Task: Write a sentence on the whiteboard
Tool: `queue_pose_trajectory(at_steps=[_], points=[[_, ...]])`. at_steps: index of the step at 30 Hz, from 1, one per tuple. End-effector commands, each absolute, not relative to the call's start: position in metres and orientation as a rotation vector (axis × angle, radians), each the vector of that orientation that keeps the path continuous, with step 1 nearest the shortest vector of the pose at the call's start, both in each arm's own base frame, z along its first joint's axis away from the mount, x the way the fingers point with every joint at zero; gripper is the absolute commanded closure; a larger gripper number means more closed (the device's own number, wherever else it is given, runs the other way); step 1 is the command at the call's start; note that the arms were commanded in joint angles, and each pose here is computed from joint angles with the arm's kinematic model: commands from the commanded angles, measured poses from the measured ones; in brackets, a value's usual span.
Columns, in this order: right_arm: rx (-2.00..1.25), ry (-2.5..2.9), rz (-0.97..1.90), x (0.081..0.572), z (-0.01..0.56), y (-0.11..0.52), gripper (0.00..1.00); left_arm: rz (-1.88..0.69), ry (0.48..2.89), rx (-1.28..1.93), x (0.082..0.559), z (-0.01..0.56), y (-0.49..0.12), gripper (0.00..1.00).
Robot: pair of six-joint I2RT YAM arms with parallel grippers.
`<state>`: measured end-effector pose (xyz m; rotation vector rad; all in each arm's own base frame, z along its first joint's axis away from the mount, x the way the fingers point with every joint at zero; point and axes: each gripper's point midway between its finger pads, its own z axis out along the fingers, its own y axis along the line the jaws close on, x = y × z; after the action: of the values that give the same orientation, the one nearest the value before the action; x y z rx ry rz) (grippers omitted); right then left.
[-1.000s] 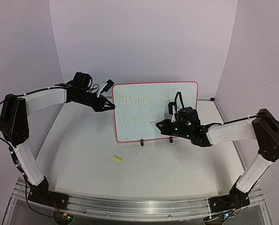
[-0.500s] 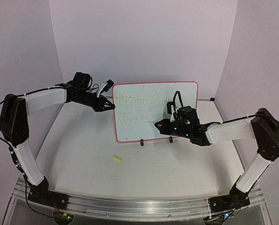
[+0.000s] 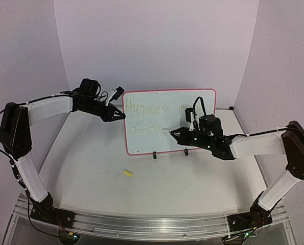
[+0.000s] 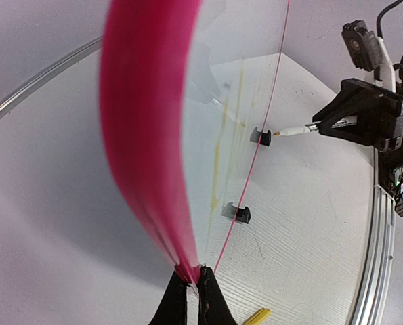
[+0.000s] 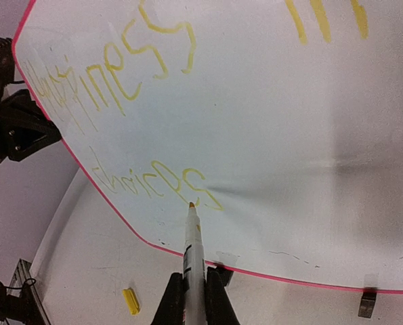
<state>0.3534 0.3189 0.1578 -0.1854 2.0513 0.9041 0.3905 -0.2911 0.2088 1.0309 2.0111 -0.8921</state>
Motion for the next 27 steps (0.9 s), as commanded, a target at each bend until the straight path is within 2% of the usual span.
queue_pose_trajectory(at_steps=[1, 10, 27], points=[[-0.163, 1.92, 0.899, 0.353, 0.201, 0.306, 1.0, -0.881, 1.909, 1.074, 0.382, 0.239, -0.296, 1.0], [-0.151, 2.016, 0.825, 0.358, 0.168, 0.303, 1.0, -0.881, 1.909, 1.075, 0.382, 0.239, -0.296, 1.0], [-0.134, 2.036, 0.783, 0.37, 0.158, 0.306, 1.0, -0.878, 1.911, 1.073, 0.383, 0.238, -0.295, 1.0]])
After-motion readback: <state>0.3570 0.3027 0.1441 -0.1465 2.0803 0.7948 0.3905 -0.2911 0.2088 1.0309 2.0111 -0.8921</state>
